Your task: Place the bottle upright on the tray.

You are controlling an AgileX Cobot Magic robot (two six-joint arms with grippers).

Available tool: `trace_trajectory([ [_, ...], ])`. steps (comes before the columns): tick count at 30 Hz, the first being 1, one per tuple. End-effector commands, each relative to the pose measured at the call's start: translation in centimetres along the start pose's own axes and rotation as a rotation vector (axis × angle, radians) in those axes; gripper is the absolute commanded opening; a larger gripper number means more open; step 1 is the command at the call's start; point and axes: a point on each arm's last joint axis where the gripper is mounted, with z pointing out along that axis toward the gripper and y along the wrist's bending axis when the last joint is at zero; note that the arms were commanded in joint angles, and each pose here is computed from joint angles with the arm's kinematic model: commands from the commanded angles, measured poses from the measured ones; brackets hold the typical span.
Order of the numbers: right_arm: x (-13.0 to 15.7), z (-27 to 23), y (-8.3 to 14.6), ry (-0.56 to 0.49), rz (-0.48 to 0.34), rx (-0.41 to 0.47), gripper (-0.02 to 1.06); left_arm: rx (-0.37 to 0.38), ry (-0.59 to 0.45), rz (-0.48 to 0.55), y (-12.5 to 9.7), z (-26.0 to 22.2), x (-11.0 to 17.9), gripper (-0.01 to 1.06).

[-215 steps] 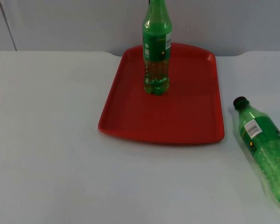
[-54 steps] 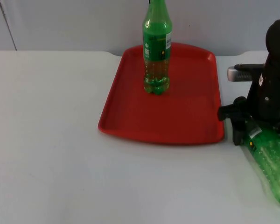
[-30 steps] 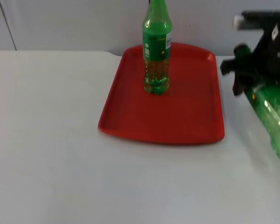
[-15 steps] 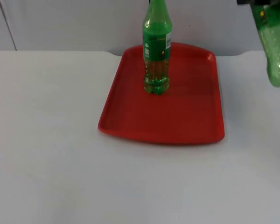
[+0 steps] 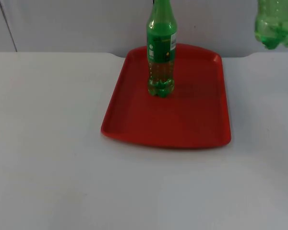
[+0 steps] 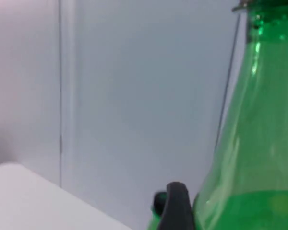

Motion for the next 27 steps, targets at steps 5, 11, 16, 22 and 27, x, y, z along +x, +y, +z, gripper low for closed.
trace_trajectory([
  [5, 1.8, 1.1, 1.0, -0.076, 0.078, -0.088, 0.0, -0.007, 0.003, -0.006, 0.0, 0.0, 0.2, 1.05],
  [11, 4.4, 2.1, 2.4, -0.241, 0.083, -0.238, 0.0, -0.007, 0.003, -0.006, 0.0, 0.0, 0.2, 1.05],
  [16, 8.3, 3.2, 3.0, -0.135, 0.139, -0.279, 0.0, -0.007, 0.003, -0.006, 0.0, 0.0, 0.2, 1.05],
  [22, 10.1, 5.2, 3.6, -0.108, 0.155, -0.379, 0.0, -0.007, 0.003, -0.006, 0.0, 0.0, 0.2, 1.05],
  [27, 10.5, 7.4, 3.3, -0.126, 0.185, -0.404, 0.0, -0.007, 0.003, -0.006, 0.0, 0.0, 0.2, 1.05],
])
